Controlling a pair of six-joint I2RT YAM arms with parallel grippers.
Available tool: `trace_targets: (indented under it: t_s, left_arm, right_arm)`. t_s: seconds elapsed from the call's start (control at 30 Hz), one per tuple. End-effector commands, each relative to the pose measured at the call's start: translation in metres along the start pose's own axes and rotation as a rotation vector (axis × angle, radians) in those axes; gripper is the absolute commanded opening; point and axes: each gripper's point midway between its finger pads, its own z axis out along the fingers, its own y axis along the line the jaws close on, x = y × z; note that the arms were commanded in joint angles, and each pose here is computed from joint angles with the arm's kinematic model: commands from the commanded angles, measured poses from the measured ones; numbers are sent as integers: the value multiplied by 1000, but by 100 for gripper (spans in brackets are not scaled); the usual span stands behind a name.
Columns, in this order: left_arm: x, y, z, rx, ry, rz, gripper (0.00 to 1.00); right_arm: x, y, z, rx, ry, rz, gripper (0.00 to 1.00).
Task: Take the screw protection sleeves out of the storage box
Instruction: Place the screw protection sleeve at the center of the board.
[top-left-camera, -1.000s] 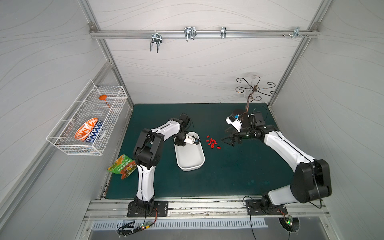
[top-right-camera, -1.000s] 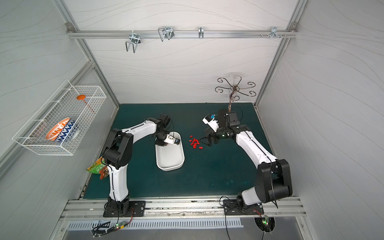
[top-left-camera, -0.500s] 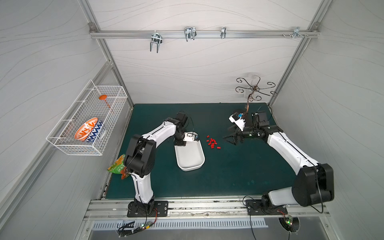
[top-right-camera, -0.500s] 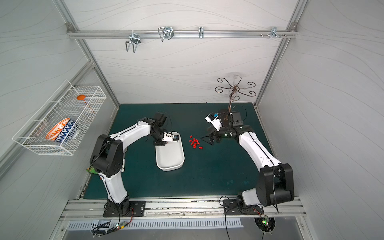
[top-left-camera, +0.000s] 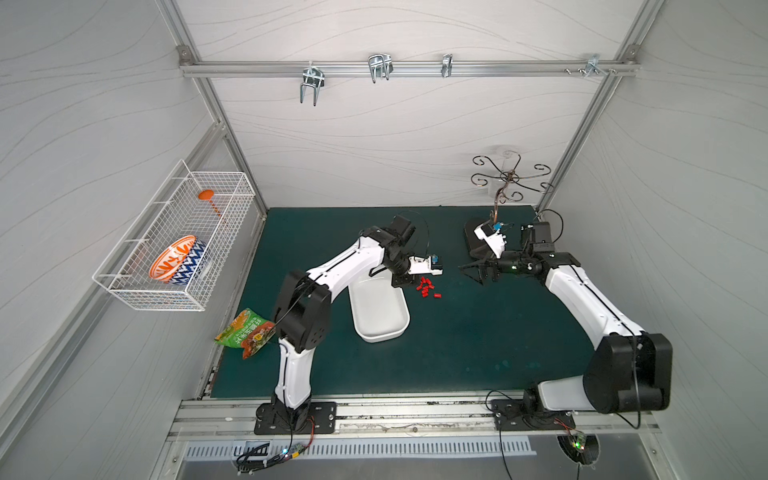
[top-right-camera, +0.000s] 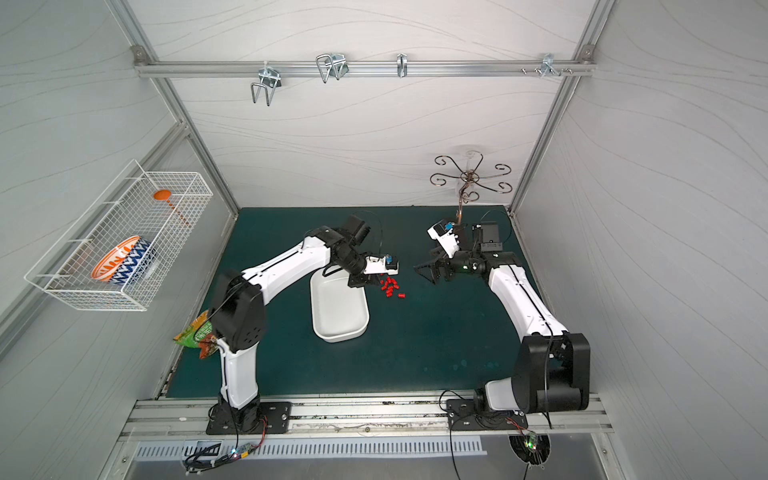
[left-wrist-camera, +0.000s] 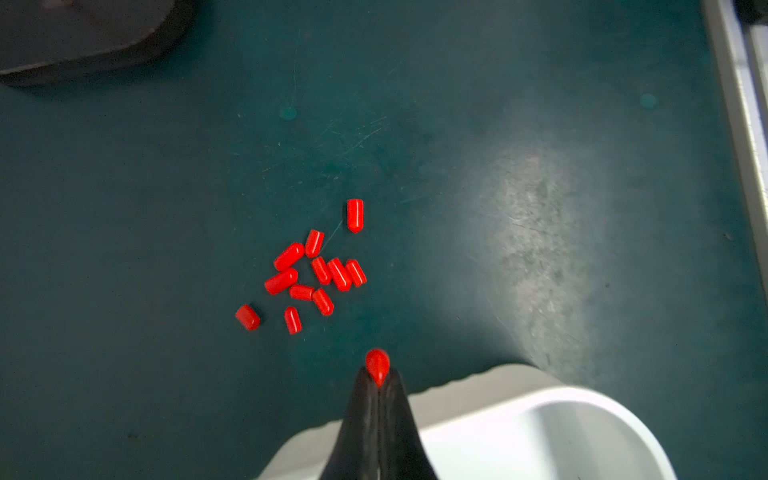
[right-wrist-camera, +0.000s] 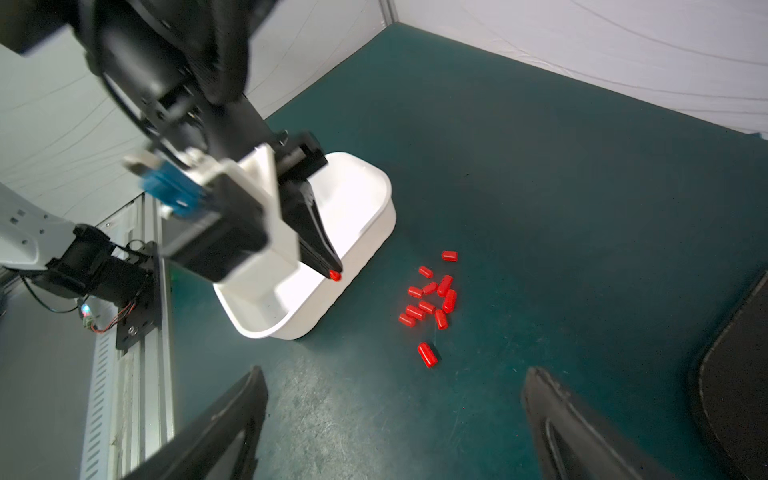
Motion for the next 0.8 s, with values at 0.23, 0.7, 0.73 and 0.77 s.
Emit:
trace_targets:
  t_s: [0.23,0.7,0.73,0.77]
  left_arm:
    - [27,65,56,-115,145,-46,7]
    - [17,70,32,-189,131,-88,31]
    - [16,70,28,-195,128,-89,32]
    - [14,69,25,-199,127,-90,32]
  right_arm:
    - [-10,-1,-18,15,-60,9,99]
    - [-9,2,-14,-15,-57,21,99]
    - [-10,3,-14,-15,-58,19,99]
    - [-10,3,-14,-15,-59,17,99]
